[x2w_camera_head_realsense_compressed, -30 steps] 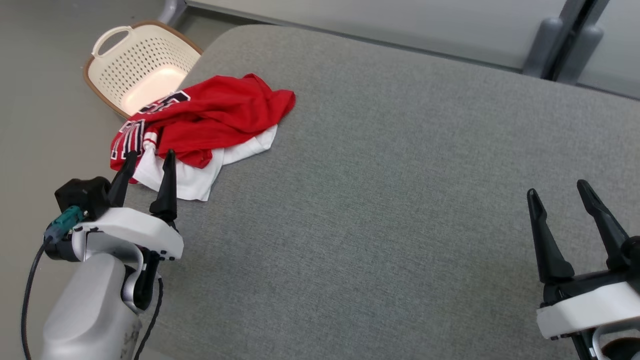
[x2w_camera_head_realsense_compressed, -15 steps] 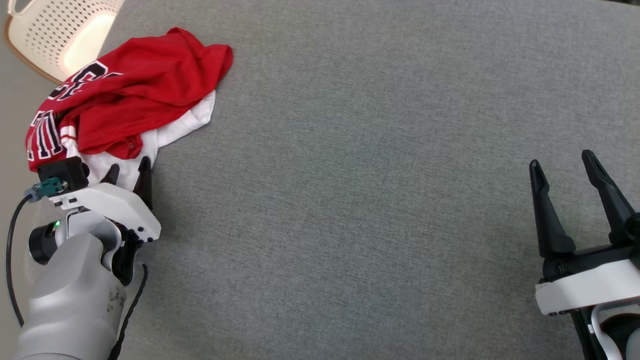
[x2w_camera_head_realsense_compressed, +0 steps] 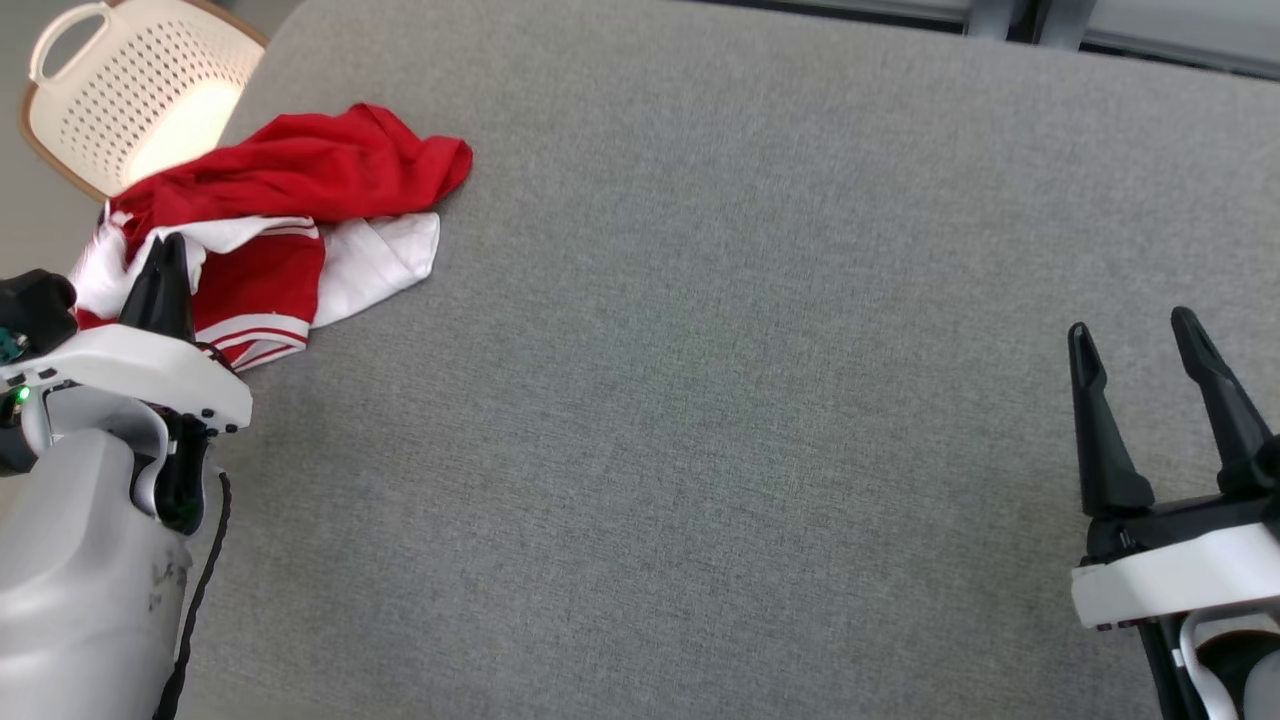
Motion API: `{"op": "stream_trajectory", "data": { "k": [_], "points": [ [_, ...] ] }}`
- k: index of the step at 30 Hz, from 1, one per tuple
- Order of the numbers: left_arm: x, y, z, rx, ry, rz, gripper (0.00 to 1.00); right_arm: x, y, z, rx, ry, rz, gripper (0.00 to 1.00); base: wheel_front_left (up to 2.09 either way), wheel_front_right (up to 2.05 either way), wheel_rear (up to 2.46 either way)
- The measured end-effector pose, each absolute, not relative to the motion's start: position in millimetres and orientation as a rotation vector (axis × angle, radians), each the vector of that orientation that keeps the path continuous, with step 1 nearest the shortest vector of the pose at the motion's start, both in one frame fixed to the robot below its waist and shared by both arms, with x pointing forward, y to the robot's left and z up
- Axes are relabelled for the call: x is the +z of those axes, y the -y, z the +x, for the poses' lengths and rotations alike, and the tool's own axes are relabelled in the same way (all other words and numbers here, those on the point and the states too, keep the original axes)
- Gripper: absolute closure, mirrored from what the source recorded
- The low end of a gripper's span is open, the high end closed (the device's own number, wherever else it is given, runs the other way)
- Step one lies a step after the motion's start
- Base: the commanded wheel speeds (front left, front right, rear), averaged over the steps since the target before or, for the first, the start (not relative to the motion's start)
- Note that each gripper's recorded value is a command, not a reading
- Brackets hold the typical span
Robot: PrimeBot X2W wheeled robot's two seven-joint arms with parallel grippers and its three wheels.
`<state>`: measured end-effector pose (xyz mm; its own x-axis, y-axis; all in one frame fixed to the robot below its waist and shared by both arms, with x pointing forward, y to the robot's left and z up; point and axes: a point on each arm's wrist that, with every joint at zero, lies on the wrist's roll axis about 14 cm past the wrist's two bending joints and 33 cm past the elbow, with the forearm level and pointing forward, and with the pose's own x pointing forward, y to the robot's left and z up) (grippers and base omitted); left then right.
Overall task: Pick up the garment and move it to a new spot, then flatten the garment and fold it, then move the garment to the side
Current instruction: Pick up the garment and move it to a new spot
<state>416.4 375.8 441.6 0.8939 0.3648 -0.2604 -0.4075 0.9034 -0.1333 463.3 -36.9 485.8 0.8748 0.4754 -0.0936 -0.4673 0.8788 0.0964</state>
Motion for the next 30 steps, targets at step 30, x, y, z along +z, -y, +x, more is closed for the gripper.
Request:
{"op": "stream_trajectory", "data": {
  "k": [30],
  "points": [
    [581,-134,383,-0.265,0.175,-0.151,1.0,558,118,382,0.265,0.053,0.092,0.0,0.0,0.0,0.0]
  ]
}}
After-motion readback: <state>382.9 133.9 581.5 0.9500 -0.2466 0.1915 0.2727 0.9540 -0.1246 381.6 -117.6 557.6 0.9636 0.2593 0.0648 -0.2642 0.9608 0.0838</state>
